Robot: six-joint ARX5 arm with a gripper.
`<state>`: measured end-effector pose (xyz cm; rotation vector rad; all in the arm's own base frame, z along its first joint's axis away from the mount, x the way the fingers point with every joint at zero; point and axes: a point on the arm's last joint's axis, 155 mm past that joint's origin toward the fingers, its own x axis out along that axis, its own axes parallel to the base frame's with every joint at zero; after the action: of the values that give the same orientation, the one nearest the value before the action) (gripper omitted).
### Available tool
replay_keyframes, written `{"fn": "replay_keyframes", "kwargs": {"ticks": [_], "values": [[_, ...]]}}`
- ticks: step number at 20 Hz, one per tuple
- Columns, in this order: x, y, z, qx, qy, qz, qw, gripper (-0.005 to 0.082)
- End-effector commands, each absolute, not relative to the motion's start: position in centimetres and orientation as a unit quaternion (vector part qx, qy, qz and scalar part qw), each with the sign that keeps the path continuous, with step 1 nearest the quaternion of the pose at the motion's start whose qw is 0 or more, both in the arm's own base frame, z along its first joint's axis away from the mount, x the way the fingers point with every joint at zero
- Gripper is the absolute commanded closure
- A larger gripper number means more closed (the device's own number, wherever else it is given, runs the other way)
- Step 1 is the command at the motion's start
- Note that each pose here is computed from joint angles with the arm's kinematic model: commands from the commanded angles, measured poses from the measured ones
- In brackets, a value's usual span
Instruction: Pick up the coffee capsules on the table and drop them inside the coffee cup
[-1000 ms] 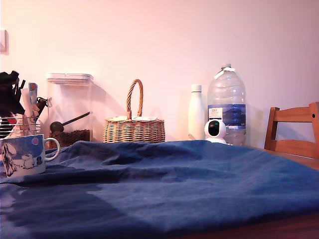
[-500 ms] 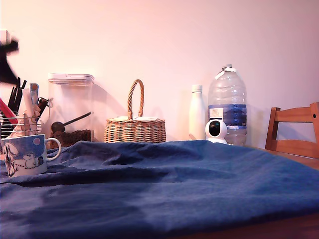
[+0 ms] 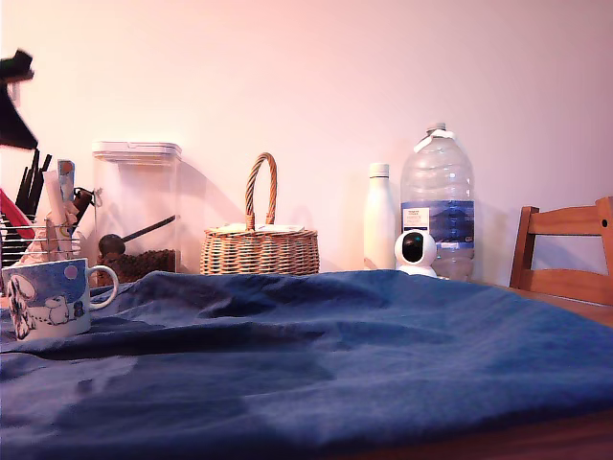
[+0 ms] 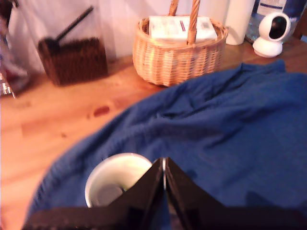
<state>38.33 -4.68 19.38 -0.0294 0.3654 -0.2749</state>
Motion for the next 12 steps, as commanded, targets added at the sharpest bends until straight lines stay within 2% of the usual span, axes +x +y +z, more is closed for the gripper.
{"fn": "replay_keyframes", "kwargs": {"ticks": [1,2,5,7,12], "values": [[37.4,-4.9,18.4,-0.018,0.182,-0.138,0.974,0.0790],[36.9,-4.9,18.2,-0.031,0.178,-0.134,0.974,0.0790],[35.3,-5.1,17.0,-0.030,0.172,-0.136,0.975,0.0790],[34.2,-5.1,16.0,-0.052,0.176,-0.132,0.974,0.0790],[32.0,-5.0,14.2,-0.055,0.174,-0.129,0.975,0.0790]]}}
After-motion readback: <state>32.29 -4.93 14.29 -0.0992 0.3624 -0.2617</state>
